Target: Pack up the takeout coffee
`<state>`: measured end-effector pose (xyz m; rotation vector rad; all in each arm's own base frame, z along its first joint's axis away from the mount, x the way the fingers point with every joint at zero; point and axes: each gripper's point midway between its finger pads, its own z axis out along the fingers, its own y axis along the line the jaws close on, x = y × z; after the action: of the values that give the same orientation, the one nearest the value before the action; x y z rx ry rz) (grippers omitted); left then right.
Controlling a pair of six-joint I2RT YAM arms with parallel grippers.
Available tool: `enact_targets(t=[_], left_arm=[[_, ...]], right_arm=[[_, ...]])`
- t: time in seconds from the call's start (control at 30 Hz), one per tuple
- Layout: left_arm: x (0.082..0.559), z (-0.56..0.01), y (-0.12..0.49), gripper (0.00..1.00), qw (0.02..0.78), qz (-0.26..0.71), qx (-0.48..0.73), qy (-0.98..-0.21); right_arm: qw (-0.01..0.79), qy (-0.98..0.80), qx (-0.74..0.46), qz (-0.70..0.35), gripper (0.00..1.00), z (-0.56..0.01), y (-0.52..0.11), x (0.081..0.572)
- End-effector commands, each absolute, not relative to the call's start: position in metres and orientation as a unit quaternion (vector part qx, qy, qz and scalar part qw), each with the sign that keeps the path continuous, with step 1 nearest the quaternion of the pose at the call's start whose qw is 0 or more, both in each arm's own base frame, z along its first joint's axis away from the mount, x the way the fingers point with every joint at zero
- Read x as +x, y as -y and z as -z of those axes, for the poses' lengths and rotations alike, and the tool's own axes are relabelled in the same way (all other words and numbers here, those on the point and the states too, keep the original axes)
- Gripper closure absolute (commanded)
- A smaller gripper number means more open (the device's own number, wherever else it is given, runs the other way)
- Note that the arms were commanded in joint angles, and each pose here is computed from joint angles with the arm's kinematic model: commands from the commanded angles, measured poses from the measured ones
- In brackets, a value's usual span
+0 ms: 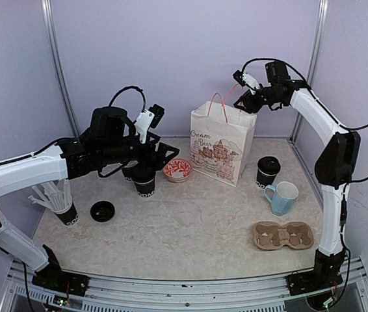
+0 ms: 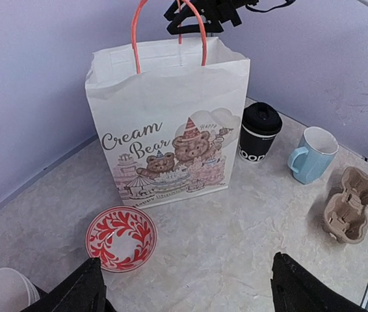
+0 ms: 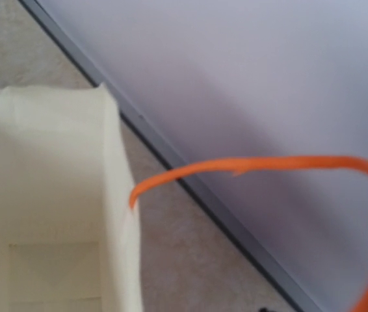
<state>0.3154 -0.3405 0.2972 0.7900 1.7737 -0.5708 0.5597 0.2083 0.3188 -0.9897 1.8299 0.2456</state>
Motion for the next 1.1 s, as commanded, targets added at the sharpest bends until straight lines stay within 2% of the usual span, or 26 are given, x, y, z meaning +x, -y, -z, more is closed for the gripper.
enact_targets(t=[0.0, 0.07, 0.17, 0.33, 0.5, 0.67, 1.07], left_arm=[[0.315, -0.304, 0.346, 0.15, 0.526, 0.254, 0.339, -0.737], [0.315, -0.302, 0.346, 0.15, 0.523, 0.254, 0.340, -0.739], [0.313, -0.301, 0.348, 0.16, 0.519, 0.257, 0.344, -0.739], [0.313, -0.297, 0.350, 0.17, 0.512, 0.257, 0.347, -0.742], [0.317, -0.297, 0.347, 0.20, 0.514, 0.248, 0.343, -0.746], [0.320, -0.312, 0.336, 0.21, 0.530, 0.242, 0.335, -0.741], [0.284, -0.417, 0.306, 0.26, 0.622, 0.240, 0.323, -0.671]], right_arm=[[0.482, -0.763, -0.414, -0.119, 0.55, -0.307, -0.208, 0.558], [0.473, -0.767, -0.416, -0.121, 0.62, -0.300, -0.209, 0.558], [0.463, -0.767, -0.424, -0.130, 0.81, -0.294, -0.211, 0.554], [0.459, -0.766, -0.429, -0.138, 1.00, -0.296, -0.212, 0.548], [0.466, -0.745, -0.446, -0.173, 1.00, -0.319, -0.221, 0.523], [0.469, -0.712, -0.478, -0.212, 1.00, -0.346, -0.237, 0.477], [0.438, -0.654, -0.553, -0.273, 1.00, -0.359, -0.275, 0.373]])
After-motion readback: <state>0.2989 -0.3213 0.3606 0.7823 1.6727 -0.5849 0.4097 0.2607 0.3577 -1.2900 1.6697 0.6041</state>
